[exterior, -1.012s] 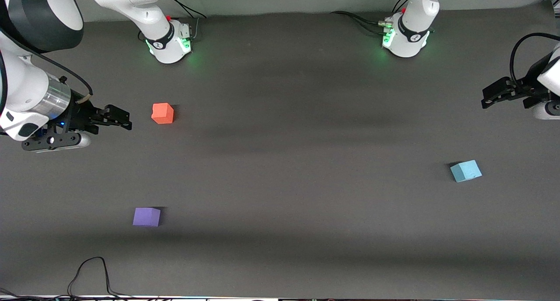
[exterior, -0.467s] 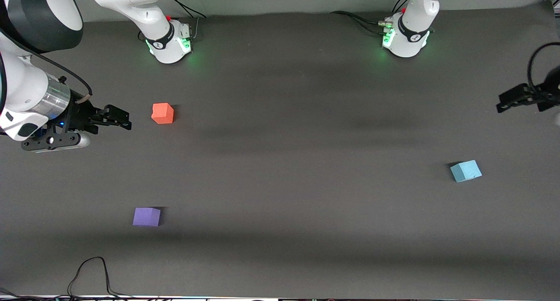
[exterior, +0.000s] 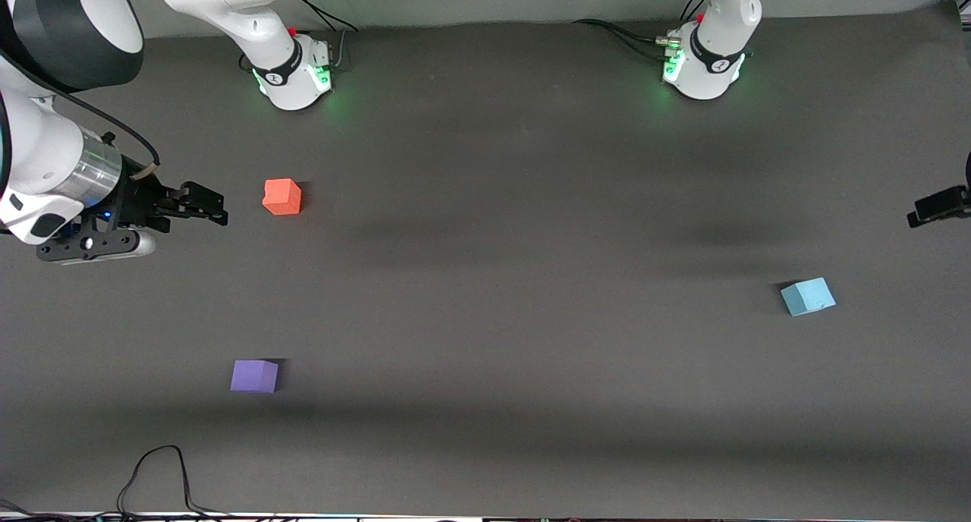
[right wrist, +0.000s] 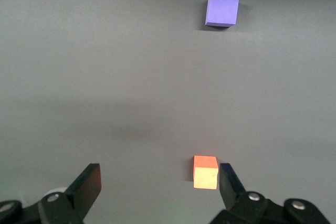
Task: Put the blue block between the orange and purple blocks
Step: 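Move the left gripper down over the light blue block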
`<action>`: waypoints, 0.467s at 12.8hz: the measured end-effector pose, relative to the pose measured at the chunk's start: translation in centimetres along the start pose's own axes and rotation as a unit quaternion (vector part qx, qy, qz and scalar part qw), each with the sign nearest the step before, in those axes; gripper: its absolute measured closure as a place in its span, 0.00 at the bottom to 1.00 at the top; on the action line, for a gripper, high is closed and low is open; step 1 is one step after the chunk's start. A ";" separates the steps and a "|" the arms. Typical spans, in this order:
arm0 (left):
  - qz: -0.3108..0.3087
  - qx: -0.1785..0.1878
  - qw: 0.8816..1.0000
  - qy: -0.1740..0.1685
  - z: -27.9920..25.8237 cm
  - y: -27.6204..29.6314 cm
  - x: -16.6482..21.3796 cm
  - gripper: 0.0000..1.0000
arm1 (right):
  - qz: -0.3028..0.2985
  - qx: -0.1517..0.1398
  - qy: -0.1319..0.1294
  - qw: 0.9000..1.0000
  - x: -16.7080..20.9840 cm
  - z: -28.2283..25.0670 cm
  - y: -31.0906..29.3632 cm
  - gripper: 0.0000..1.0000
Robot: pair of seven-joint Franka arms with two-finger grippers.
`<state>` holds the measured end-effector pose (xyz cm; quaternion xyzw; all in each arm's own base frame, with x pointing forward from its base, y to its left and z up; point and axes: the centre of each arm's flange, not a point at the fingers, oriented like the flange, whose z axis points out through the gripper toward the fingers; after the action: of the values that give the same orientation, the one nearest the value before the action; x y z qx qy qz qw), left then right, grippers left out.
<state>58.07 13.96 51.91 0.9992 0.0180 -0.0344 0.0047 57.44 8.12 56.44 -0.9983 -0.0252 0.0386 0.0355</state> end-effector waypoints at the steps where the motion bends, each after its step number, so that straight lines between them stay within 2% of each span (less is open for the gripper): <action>1: 0.001 0.000 1.000 -0.002 1.5 0.0 0.8 0.00 | 0.000 0.000 0.000 1.000 0.0 0.0 0.0 0.00; 6: 0.005 0.005 1.000 0.026 12.6 0.2 2.8 0.00 | 0.000 0.000 0.000 1.000 0.0 0.0 0.0 0.00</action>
<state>59.97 13.73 39.16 0.9999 0.0130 -0.0087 -0.0003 57.44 8.09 56.43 -0.9983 -0.0250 0.0387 0.0355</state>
